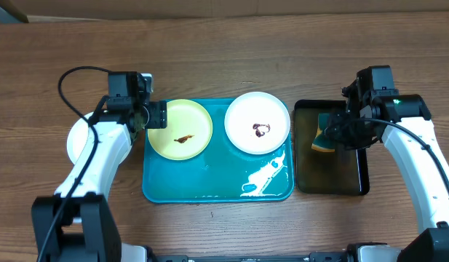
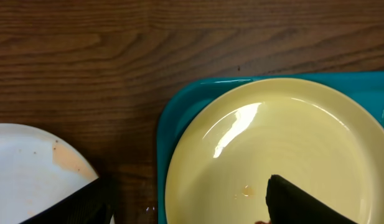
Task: Clean dirty plates on tray and stack at the side
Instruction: 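Slide the yellow plate rightward on the tray with left gripper, then grasp the green sponge in the black tray with the right gripper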
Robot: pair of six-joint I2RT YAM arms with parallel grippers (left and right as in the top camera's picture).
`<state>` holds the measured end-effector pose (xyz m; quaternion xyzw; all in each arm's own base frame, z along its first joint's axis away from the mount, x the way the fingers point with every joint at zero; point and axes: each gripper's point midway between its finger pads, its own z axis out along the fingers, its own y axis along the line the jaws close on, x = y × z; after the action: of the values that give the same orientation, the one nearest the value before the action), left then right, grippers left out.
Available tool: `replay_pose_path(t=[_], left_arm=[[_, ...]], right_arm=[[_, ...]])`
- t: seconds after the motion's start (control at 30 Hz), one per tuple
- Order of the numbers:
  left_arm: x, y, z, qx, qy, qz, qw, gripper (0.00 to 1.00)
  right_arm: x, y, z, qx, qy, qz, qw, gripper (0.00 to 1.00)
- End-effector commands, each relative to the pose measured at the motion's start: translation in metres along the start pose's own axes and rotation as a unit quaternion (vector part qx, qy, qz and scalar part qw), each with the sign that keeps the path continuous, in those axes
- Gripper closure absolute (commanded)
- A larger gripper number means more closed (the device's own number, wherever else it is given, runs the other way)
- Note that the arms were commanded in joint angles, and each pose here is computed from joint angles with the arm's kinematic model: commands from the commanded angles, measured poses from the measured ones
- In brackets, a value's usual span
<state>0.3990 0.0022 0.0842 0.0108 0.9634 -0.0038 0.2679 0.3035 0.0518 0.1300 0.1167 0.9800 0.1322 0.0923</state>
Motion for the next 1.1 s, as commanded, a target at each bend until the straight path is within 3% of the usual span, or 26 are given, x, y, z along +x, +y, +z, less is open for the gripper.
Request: replay_pose_path(t=[0.0, 0.3, 0.7, 0.8, 1.07], left_arm=[[-0.004, -0.009, 0.015, 0.024, -0.001, 0.046, 0.999, 0.23], [-0.003, -0.019, 0.045, 0.056, -0.003, 0.053, 0.997, 0.22], [0.020, -0.031, 0.063, 0.092, 0.039, 0.048, 0.994, 0.31], [0.033, -0.031, 0.062, 0.093, 0.064, 0.045, 0.993, 0.36], [0.080, -0.032, 0.050, 0.095, 0.167, 0.008, 0.981, 0.62]], right_arm=[[0.000, 0.005, -0.004, -0.008, -0.004, -0.007, 1.000, 0.85], [0.003, 0.003, -0.004, -0.003, 0.004, -0.005, 1.000, 0.85], [0.005, 0.002, -0.004, -0.002, 0.007, -0.004, 1.000, 0.85], [0.006, 0.002, -0.004, -0.002, 0.009, -0.004, 1.000, 0.85], [0.008, 0.001, -0.004, 0.000, 0.014, -0.003, 1.000, 0.84]])
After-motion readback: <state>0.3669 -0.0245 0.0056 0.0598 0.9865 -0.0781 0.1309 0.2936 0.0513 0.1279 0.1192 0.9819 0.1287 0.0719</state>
